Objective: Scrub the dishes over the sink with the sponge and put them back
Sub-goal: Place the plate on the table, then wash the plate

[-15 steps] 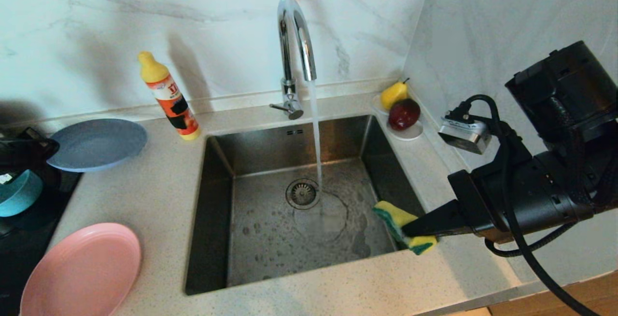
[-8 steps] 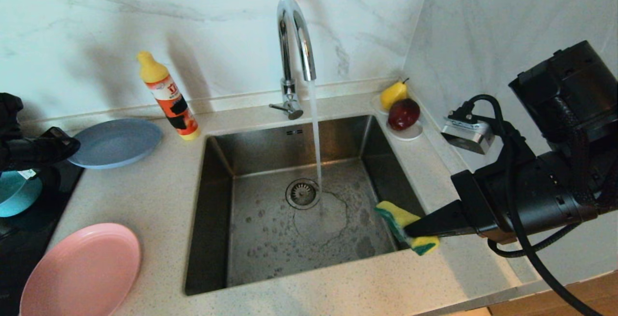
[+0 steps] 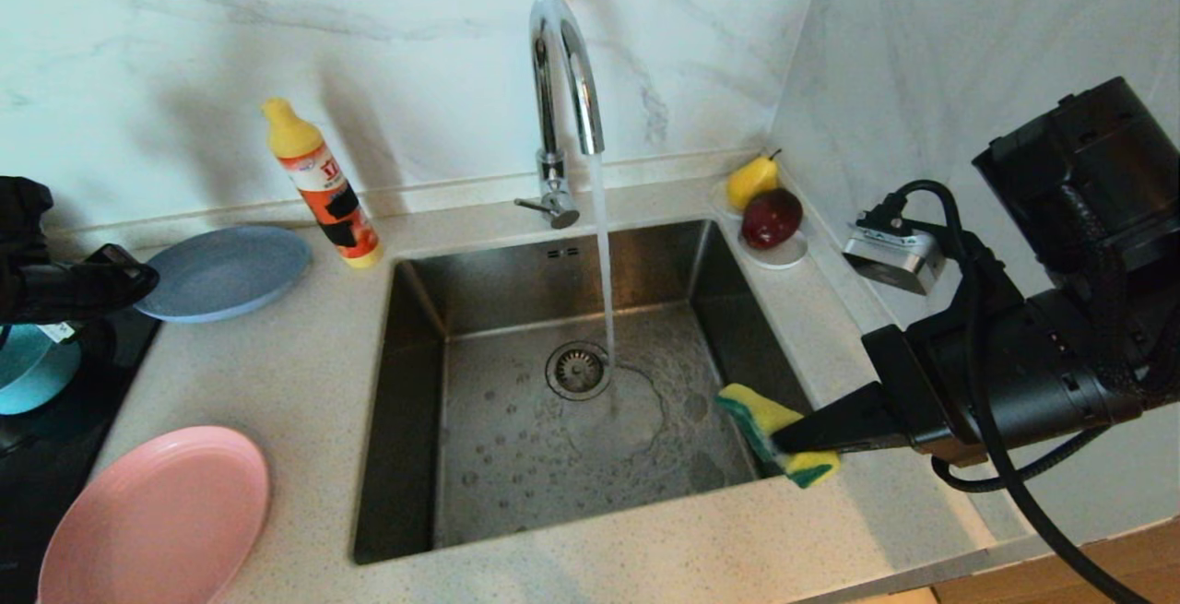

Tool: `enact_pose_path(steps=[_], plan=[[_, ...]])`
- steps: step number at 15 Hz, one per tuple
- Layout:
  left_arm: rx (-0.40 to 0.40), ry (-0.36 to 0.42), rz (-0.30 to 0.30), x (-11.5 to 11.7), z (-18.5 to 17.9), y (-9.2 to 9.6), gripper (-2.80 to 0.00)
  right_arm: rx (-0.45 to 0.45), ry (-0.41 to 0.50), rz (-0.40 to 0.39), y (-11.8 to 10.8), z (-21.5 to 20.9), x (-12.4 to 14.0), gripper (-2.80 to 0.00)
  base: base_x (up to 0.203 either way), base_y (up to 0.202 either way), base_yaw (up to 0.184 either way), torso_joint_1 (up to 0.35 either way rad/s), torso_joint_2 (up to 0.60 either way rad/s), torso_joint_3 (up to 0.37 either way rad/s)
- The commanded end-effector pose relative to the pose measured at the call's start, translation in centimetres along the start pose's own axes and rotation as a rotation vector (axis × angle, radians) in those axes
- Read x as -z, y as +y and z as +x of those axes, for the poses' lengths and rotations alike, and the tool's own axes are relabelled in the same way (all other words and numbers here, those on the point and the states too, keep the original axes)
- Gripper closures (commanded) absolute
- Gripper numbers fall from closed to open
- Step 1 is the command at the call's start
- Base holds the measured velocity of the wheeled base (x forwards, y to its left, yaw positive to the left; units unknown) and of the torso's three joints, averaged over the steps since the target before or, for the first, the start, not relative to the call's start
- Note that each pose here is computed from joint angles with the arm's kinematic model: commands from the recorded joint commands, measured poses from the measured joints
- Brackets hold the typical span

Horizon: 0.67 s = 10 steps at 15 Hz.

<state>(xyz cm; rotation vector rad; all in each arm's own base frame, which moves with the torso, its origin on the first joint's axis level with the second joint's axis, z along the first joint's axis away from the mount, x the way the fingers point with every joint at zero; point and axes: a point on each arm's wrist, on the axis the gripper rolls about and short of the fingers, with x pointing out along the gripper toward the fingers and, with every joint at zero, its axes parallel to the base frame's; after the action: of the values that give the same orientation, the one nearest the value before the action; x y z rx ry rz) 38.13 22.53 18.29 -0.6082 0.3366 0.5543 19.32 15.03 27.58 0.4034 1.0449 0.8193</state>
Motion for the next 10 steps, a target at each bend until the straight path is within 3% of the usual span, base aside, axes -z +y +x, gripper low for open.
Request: enact_pose_path(steps=[1,6,10], plan=[[0.0,0.006,0.0,0.1,0.1,0.0,-2.8,-0.001,0.006,0.005,0.0,0.0,0.1,0.0,0.0,0.0,0.0,0.0,0.0,0.0],[0.02,-0.034,0.001,-1.1,-1.4,-0.7,-2.8,-0.001,0.005,0.005,0.0,0.1,0.0,0.0,0.0,0.0,0.0,0.0,0.0,0.0],[0.048,-0.088,0.007,-3.3,-6.2,-2.2,-2.8,-0.003,0.002,0.003,0.0,-0.1,0.1,0.0,0.0,0.0,0.0,0.0,0.0,0.0]])
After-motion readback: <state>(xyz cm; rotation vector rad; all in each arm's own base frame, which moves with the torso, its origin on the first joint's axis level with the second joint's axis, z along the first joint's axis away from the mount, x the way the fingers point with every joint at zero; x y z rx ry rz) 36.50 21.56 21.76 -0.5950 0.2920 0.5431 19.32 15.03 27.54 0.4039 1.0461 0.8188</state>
